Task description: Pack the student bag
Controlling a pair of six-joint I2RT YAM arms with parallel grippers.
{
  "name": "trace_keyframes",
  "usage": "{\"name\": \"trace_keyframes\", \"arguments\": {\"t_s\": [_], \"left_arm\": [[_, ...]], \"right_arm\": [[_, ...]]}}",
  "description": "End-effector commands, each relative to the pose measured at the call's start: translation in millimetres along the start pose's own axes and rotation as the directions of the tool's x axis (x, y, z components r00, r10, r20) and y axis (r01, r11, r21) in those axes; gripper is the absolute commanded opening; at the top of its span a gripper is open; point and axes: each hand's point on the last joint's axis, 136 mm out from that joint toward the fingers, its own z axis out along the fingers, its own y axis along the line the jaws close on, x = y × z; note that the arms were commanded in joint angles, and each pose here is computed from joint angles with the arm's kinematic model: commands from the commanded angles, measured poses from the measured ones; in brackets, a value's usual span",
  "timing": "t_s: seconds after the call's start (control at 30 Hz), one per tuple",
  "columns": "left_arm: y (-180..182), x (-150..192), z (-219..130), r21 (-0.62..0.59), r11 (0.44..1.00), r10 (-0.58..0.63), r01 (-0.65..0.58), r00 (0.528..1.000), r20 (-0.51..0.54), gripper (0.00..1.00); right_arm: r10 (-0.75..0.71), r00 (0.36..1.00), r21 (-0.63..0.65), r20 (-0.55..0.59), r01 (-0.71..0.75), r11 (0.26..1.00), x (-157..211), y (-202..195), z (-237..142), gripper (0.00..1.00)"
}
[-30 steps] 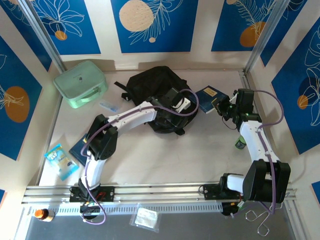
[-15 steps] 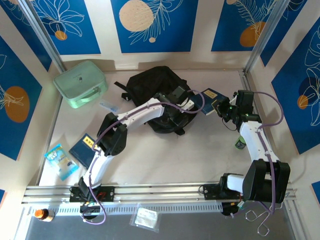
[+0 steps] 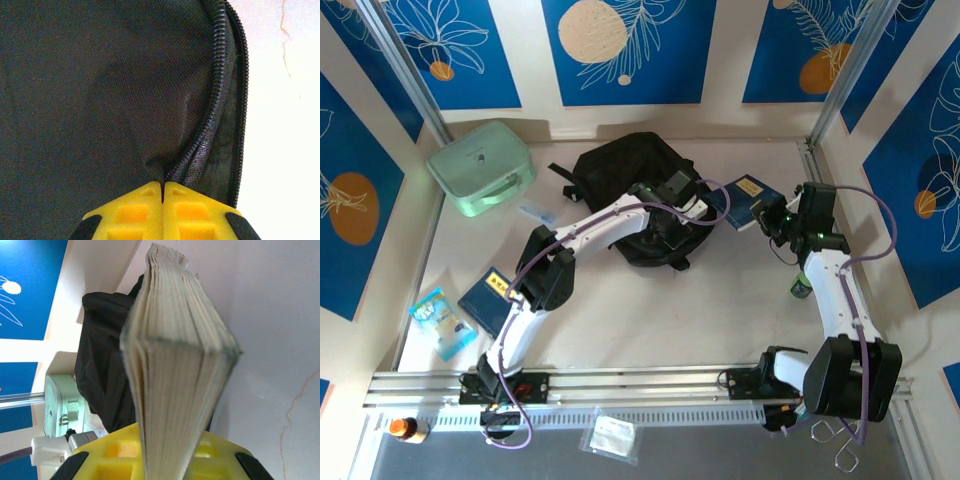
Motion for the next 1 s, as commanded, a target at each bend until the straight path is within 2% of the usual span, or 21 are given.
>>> {"name": "trace_keyframes", "arguments": {"t_s": [0.0,0.2,0.37,0.47,0.57,0.83,0.97], "left_arm": [[-8.1,-16.5,-31.1,0.034,0.999,0.012,-0.014,0.998,0.064,0.00],[14.4,-40.4,-72.0,-0.016,0.999,-0.039,0.043,0.980,0.196,0.00],[37.7,-57.6,-110.7,-0.027,0.993,-0.100,0.117,0.933,0.346,0.00],[61.5,-64.9,-129.4,-0.012,0.982,-0.164,0.188,0.888,0.429,0.00],[63.4,-73.6,-145.2,0.028,0.983,-0.171,0.180,0.858,0.485,0.00],[51.9,-83.3,-159.0,0.094,0.987,-0.158,0.127,0.824,0.544,0.00],[50.5,-85.4,-162.9,0.100,0.988,-0.154,0.118,0.813,0.562,0.00]], "right_arm": [[-0.053,0.997,-0.020,0.052,0.054,0.998,-10.2,15.1,-18.8,0.07],[-0.082,0.992,0.040,0.099,0.079,0.996,-12.1,9.6,-39.4,0.08],[-0.084,0.989,0.072,0.124,0.075,0.995,-6.1,1.3,-52.5,0.07],[-0.102,0.994,-0.060,0.040,0.105,0.993,10.3,16.5,-42.3,0.06],[-0.104,0.991,-0.169,-0.087,0.088,0.982,32.6,26.4,-27.9,0.06],[-0.075,0.967,-0.251,-0.244,0.012,0.968,69.8,43.0,3.9,0.06],[-0.078,0.944,-0.243,-0.321,-0.003,0.970,92.1,48.6,25.7,0.06]]}}
